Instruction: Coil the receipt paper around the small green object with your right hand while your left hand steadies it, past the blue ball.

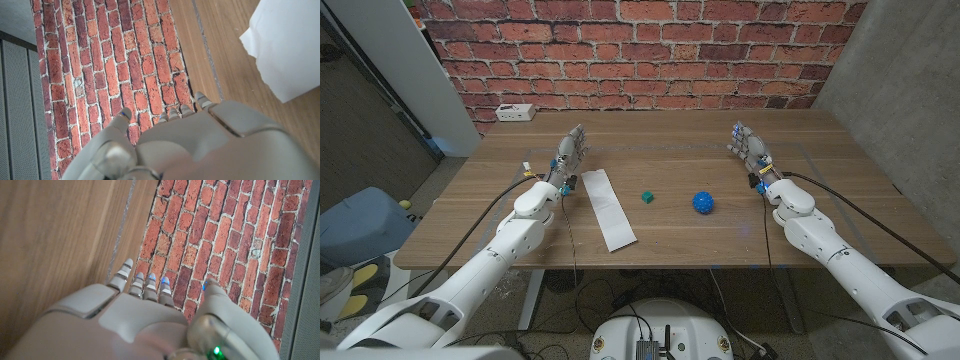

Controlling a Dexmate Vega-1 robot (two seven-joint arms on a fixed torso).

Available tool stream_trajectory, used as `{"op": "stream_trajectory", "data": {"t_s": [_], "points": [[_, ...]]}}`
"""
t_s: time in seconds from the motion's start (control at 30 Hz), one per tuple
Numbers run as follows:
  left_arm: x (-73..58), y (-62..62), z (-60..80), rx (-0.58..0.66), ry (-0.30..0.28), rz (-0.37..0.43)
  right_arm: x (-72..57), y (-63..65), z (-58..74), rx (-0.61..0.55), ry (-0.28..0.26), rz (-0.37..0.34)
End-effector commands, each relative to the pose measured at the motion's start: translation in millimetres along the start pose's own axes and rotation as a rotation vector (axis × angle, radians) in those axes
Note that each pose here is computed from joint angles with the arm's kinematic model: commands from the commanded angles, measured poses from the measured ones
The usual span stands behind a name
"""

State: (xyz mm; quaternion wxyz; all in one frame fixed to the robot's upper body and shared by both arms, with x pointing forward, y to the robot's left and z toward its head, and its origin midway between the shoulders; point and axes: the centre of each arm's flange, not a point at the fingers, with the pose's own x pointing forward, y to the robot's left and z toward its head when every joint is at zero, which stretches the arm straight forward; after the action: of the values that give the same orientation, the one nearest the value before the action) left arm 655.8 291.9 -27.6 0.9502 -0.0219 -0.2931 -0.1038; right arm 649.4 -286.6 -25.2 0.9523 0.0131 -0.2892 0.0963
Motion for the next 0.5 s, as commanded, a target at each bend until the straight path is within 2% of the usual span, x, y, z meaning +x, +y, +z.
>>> {"op": "stream_trajectory", "data": {"t_s": [0.03, 0.5], "points": [[2.8, 2.4, -2.1, -0.004, 0.001, -0.004, 3.2, 13.4, 10.7, -0.111, 0.039, -0.007], [5.1, 0.4, -2.0, -0.003, 0.018, -0.016, 5.8, 32.7, 28.4, -0.32, 0.089, 0.017]]}}
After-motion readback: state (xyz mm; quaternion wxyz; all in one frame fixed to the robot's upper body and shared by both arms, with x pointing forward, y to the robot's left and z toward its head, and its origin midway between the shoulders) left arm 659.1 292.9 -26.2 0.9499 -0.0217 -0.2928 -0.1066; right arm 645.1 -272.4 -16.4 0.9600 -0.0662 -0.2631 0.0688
